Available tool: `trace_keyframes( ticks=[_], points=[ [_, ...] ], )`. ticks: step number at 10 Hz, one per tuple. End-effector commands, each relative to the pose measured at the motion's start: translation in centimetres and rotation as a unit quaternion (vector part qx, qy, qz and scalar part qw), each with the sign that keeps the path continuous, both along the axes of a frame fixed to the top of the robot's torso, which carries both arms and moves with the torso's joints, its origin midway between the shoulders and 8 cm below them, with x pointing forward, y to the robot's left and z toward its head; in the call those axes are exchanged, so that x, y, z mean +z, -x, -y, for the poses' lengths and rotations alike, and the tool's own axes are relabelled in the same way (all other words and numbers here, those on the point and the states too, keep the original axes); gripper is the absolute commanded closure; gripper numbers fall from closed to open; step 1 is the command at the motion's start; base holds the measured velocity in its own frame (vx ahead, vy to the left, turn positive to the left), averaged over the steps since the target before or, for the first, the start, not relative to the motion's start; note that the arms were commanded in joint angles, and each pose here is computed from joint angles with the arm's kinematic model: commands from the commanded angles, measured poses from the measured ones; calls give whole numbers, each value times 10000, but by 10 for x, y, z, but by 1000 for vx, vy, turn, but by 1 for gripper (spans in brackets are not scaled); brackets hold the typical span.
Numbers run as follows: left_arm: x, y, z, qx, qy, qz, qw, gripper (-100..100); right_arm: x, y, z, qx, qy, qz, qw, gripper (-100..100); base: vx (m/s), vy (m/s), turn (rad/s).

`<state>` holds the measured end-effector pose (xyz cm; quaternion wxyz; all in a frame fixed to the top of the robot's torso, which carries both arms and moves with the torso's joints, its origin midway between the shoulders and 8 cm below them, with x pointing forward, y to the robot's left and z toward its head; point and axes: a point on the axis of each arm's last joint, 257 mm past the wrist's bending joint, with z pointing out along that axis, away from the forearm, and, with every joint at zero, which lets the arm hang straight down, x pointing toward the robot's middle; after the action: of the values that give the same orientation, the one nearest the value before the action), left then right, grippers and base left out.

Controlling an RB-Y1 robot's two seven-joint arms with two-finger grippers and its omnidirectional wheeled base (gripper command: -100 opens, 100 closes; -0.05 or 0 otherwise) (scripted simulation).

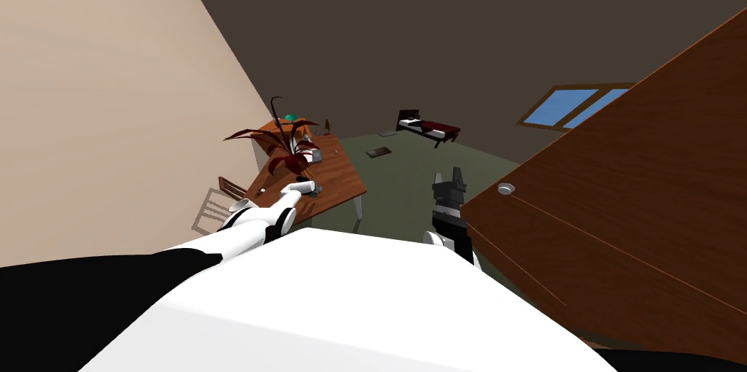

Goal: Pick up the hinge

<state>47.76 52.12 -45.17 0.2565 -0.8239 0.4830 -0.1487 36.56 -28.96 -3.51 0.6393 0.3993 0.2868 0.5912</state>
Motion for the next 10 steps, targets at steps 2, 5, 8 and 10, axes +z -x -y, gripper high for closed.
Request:
trace_keyframes(
  ticks=[2,5,8,10],
  points=[
    [-7,21,-19,190,2,-199,9996,-100,0,0,0,0,0,0,10000,0,-16,-17,-53],
    [-7,21,-19,190,2,-199,9996,-100,0,0,0,-1,1,-1,10000,0,0,0,0],
    [-7,21,-19,190,2,-199,9996,-100,0,0,0,-1,1,-1,10000,0,-1,-2,-5],
    [-7,21,-19,190,2,-199,9996,-100,0,0,0,-1,1,-1,10000,0,-2,-2,-7]
  ],
)
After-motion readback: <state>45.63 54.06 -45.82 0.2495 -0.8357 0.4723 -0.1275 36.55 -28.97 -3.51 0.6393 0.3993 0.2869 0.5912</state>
